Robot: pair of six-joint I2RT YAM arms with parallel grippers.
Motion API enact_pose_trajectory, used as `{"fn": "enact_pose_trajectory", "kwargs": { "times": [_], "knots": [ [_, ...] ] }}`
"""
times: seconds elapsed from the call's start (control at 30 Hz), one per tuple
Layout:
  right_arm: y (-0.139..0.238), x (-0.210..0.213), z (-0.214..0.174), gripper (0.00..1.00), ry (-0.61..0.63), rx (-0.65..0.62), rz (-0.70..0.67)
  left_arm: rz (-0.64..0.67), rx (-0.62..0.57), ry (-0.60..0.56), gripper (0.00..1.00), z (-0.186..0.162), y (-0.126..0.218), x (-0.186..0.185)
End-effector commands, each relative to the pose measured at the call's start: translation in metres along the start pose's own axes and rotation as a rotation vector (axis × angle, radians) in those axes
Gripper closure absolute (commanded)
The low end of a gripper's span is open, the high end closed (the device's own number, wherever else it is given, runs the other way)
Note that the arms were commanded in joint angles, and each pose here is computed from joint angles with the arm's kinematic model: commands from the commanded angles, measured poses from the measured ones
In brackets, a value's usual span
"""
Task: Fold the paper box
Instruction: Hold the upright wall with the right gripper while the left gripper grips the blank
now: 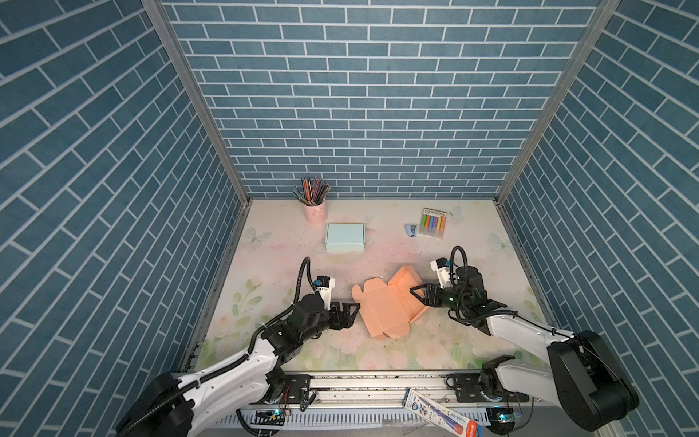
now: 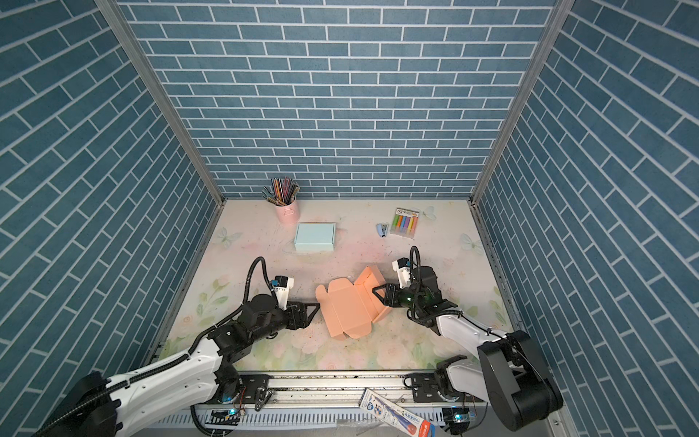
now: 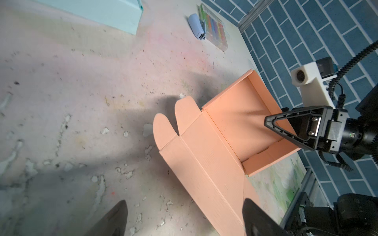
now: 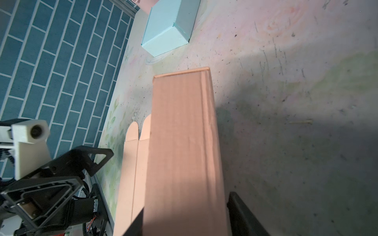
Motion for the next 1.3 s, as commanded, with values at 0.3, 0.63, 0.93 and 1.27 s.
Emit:
{"fn": "enact_pose_trajectory", "kwargs": {
  "times": [0.3,0.63,0.93,1.27],
  "knots": [
    [-0.002,-0.003,-0.004,0.47,-0.028,-0.006,0.038,-0.153,-0.004,0.084,0.17,-0.009,-0.027,-0.02],
    [-0.001,-0.006,-0.009,0.47,-0.025,-0.002,0.032,-0.149,-0.016,0.152,0.49,-0.013,-0.039,-0.017],
    [0.0,-0.003,-0.006,0.47,-0.005,-0.011,0.059,-0.118,-0.096,0.257,0.72,-0.012,-0.039,-0.011],
    [0.005,0.003,-0.007,0.41,0.043,-0.017,0.093,-0.127,-0.111,0.299,0.8,-0.011,-0.045,-0.012]
  ]
}}
Point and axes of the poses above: each gripper's point midway between its finger pads, its own y axis back along the fingers, its own x axis along the line the jaws close on, z = x × y, the point moved 10 cm from there along y, back along the fingers, and after that the axes turned 3 degrees about y, right-handed, at the moved point
